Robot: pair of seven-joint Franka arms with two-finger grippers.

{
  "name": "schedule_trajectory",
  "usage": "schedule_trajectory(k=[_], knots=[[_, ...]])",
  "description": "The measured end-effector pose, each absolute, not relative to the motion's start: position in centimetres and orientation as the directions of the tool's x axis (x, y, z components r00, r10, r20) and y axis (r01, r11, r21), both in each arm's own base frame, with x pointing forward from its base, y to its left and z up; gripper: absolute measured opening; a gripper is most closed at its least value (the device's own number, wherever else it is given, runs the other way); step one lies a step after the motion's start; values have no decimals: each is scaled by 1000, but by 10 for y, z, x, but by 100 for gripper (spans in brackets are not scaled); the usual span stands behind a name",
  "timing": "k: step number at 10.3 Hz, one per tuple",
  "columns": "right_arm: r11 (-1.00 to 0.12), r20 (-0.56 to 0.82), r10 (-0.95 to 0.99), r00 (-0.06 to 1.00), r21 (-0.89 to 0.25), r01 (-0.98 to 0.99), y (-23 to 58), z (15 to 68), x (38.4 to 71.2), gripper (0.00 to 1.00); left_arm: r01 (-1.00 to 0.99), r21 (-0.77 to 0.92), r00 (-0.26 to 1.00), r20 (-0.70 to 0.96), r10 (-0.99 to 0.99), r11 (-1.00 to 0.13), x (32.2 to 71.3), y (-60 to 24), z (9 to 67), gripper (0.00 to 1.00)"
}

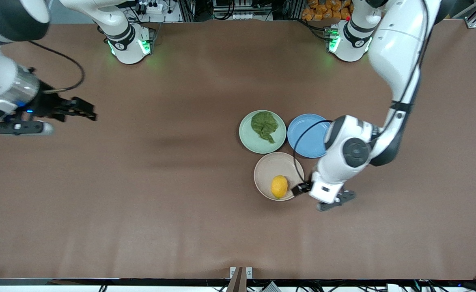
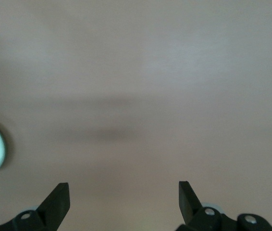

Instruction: Place lemon and lettuce in plates

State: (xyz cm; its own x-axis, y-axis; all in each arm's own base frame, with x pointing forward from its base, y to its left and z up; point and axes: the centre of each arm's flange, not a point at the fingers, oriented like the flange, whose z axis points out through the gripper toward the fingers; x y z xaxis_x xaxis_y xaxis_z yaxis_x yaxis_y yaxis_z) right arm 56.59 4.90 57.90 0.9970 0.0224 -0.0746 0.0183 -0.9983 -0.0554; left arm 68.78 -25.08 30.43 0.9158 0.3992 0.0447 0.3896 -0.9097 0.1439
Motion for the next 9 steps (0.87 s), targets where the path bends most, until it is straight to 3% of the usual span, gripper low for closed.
schedule_trajectory(k=[4, 7, 9], knots=[[-1000, -10, 0, 1000, -7, 0, 9, 611, 563, 100, 502, 94, 864, 0, 504, -860, 685, -155, 329, 100], [-1000, 42, -8, 999, -2, -8, -4, 659, 558, 100, 514, 113, 858, -74, 509, -850, 648, -100, 336, 100], [-1000, 30, 20, 999, 3, 20, -11, 658, 559, 100, 490, 124, 871, -85, 483, -863, 618, -96, 350, 100]])
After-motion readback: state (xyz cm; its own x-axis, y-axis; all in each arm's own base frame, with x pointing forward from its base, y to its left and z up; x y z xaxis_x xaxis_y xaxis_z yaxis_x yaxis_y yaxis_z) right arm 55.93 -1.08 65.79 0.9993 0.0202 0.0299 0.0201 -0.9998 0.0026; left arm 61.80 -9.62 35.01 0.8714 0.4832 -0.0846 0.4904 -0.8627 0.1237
